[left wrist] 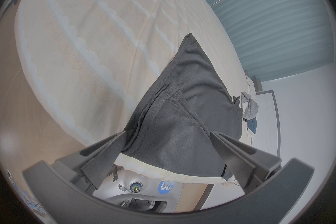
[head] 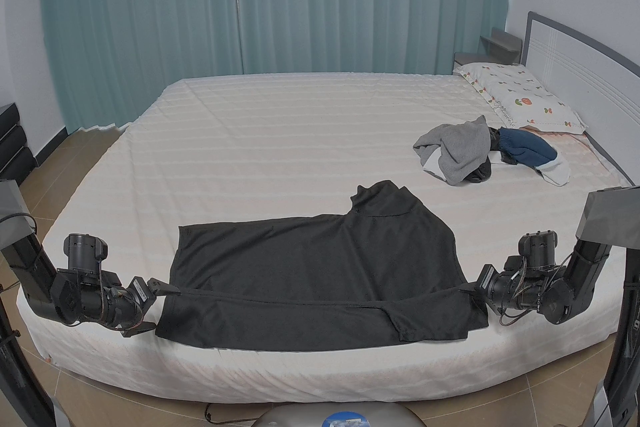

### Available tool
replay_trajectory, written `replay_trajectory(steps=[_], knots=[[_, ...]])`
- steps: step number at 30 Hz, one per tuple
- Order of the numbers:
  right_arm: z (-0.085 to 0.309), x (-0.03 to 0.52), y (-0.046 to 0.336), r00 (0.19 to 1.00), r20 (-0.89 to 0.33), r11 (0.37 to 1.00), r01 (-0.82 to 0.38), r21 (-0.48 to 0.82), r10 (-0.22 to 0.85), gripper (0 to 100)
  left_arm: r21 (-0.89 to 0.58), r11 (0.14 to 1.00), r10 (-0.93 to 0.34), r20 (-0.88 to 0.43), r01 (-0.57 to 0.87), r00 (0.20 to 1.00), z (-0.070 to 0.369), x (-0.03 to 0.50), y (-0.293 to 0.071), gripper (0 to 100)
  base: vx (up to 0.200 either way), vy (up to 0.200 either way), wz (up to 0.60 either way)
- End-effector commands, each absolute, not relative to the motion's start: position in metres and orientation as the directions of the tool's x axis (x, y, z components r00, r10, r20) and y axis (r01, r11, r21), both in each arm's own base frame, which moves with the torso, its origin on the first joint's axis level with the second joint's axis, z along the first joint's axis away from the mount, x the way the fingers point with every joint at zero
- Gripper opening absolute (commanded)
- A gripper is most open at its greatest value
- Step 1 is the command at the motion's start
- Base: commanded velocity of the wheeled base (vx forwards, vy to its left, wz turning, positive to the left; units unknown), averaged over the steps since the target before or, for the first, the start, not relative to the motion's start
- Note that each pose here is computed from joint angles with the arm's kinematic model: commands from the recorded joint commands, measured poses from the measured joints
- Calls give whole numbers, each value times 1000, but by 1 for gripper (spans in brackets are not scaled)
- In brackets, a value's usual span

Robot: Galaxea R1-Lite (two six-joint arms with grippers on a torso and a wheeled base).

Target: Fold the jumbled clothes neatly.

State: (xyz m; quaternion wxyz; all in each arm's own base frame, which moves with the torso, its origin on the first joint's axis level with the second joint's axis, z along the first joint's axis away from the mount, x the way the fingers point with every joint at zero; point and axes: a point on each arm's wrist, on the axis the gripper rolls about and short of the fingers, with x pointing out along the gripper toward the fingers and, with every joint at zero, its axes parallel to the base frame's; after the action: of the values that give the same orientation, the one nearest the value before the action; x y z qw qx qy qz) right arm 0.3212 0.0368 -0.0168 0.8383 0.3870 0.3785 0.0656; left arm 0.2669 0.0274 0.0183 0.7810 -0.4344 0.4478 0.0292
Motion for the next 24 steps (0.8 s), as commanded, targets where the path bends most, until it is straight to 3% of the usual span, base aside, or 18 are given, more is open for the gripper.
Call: replay_trajectory(steps=[1,21,22,24], knots=[[-16,323,35,711,-579,689,183,701,400,0,-652,621,-343,-725,-435,597,18,267,28,100,0,0,0],[-20,335,33,735,-547,675,167,719,400,0,-653,620,-343,-724,-435,599,18,268,28,100,0,0,0],[-21,335,33,736,-547,675,168,718,399,100,-654,619,-343,-724,-436,599,18,268,28,100,0,0,0],[-22,335,33,734,-549,675,169,718,400,100,-654,617,-343,-724,-437,599,18,268,28,100,0,0,0]])
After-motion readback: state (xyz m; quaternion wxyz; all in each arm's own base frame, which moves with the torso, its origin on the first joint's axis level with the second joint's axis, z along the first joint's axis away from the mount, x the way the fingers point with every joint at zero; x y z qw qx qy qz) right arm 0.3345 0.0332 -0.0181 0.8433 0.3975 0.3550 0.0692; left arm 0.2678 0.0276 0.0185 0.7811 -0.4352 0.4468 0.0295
